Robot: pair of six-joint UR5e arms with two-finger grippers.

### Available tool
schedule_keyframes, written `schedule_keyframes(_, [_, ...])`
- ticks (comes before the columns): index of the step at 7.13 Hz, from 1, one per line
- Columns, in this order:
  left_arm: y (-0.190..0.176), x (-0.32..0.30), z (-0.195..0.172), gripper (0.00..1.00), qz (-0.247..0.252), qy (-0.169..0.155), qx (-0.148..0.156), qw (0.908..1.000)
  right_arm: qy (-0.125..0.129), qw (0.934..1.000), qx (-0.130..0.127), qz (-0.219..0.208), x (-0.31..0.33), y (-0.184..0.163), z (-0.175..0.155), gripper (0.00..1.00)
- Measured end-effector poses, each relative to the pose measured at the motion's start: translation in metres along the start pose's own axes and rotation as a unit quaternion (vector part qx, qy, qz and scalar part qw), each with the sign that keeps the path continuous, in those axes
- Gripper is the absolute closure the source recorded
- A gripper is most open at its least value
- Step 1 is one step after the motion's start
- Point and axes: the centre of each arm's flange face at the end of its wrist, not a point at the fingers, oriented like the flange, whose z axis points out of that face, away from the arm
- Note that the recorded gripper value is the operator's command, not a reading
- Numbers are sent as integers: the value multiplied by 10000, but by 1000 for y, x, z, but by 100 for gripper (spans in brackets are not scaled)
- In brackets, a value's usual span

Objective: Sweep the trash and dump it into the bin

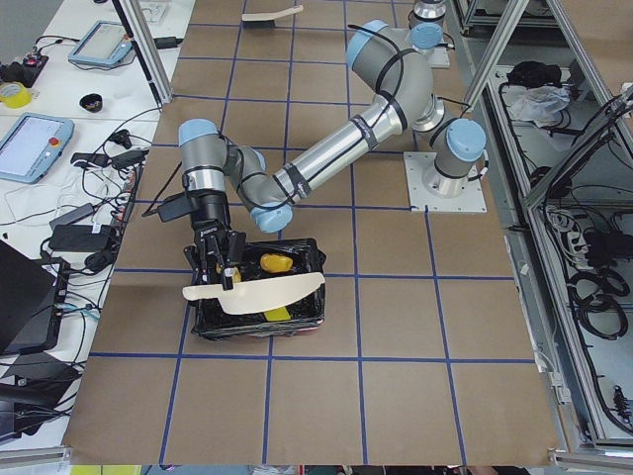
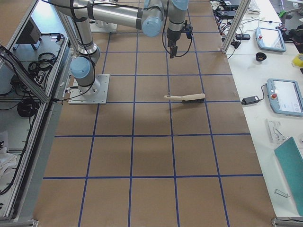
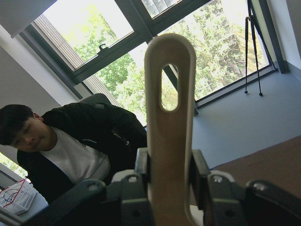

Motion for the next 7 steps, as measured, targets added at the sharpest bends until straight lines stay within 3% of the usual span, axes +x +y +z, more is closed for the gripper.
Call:
schedule_keyframes(4, [-25,-8,-26,100,531,1412,-366,9879,90,9996,90,245,-37,38,-38,0])
schedule_keyframes(6, [-32,-19,-35,100,332,2305,-878,9685,13,9995,113,307,-69,45,-41,0])
schedule_keyframes(7, [-34,-26,-36,100,136,2538,-1194,9598,-87,9995,116,294,-89,48,-40,0])
